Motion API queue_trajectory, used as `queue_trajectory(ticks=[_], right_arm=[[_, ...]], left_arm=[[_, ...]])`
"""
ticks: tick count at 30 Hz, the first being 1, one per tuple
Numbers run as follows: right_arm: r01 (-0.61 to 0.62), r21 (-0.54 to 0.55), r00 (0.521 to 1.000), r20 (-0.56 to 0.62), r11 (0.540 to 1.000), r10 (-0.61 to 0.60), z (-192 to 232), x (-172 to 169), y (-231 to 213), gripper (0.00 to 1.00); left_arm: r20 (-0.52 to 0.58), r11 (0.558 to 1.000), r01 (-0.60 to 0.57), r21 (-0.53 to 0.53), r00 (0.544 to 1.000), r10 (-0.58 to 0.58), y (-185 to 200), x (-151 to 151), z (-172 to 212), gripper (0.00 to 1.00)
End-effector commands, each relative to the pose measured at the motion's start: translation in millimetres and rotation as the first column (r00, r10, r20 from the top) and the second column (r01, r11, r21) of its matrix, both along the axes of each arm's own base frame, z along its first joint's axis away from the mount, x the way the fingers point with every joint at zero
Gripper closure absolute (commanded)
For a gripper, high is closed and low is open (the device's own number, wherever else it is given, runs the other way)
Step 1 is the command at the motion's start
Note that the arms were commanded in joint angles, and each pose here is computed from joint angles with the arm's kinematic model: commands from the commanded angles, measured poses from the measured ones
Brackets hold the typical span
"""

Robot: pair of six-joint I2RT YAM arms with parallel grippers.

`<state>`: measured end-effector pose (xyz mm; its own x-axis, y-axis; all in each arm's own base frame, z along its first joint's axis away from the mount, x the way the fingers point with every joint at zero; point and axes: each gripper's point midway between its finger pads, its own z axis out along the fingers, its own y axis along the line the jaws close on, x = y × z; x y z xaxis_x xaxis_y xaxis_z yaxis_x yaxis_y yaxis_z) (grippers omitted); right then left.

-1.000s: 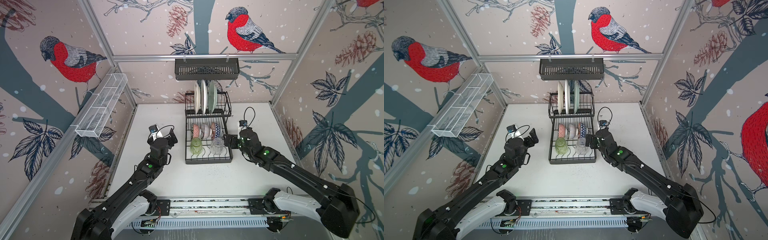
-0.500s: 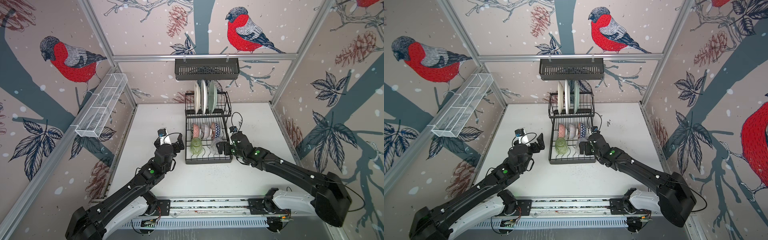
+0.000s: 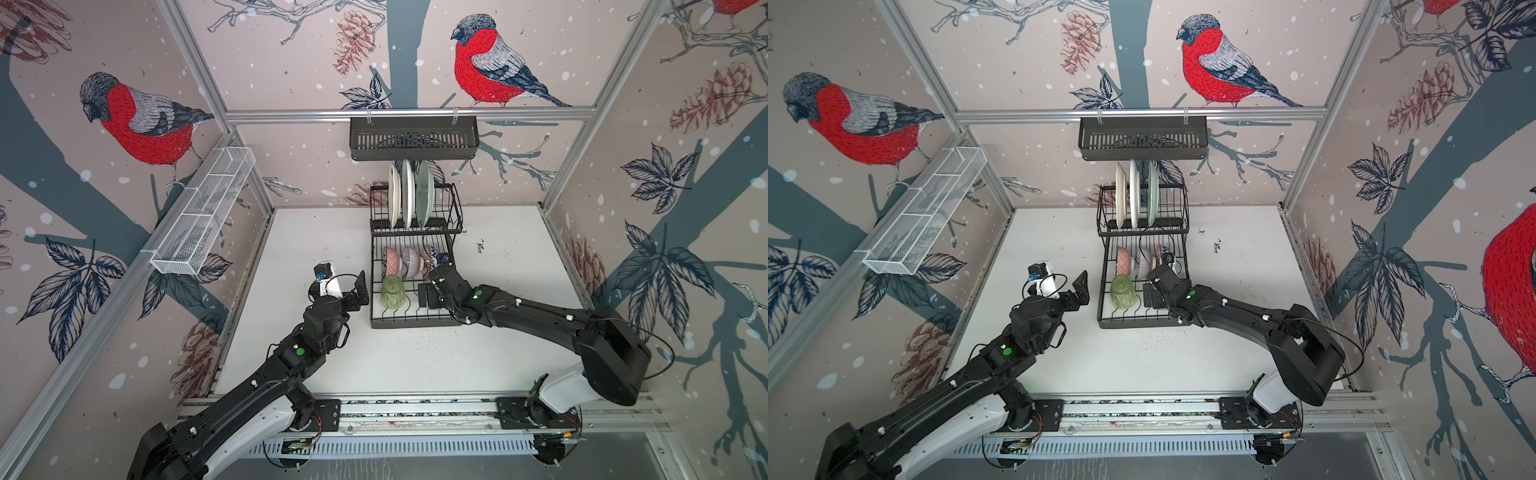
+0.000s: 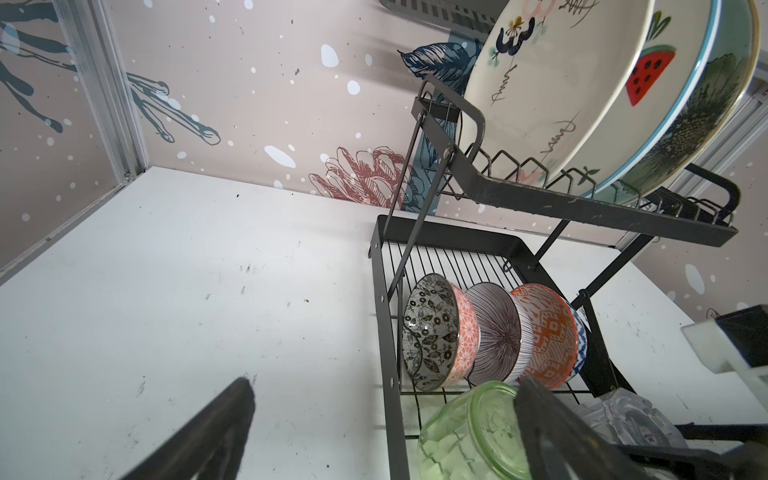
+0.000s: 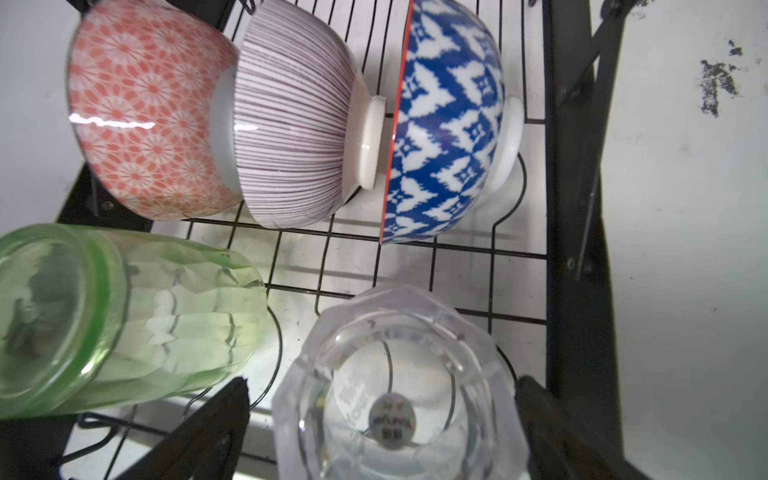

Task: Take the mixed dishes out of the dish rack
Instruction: 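Reach the right gripper toward the clear glass while the left arm advances, then close the right gripper around the clear octagonal glass in the rack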

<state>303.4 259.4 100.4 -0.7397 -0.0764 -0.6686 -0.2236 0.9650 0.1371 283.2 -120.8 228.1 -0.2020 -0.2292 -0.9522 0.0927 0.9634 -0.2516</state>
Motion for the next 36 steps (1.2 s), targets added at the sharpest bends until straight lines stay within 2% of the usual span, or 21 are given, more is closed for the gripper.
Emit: queue_trajectory(ticks=[1,7,10,18,26,30,36], right_arm=[[0.062,-0.012,0.998,0.020,0.998,-0.062,-1,7,-5,0.00],[0.106,0.041,0.993,0.051,0.994,-0.108,3,13,-4,0.02],[0.132,0.063,0.990,0.047,0.989,-0.135,1,16,-5,0.08],[0.143,0.097,0.989,0.027,0.985,-0.146,-3,16,-6,0.15],[0.168,0.122,0.985,0.013,0.978,-0.171,-6,13,-14,0.15],[0.162,0.133,0.986,0.005,0.978,-0.165,-8,12,-13,0.24],[0.161,0.153,0.986,0.008,0.975,-0.164,-7,12,-14,0.29]], left_arm=[[0.034,1.000,0.011,-0.012,0.999,-0.011,-3,1,9,0.02],[0.028,1.000,0.005,-0.007,1.000,-0.004,-2,2,6,0.02],[0.028,1.000,0.003,-0.006,1.000,-0.003,-2,2,6,0.03],[0.018,1.000,-0.005,-0.001,1.000,0.005,-1,2,4,0.03],[0.017,1.000,0.011,-0.013,1.000,-0.011,-4,2,5,0.02],[0.016,1.000,0.008,-0.013,1.000,-0.008,-4,2,5,0.02],[0.016,0.999,0.024,-0.025,1.000,-0.024,-7,1,5,0.03]])
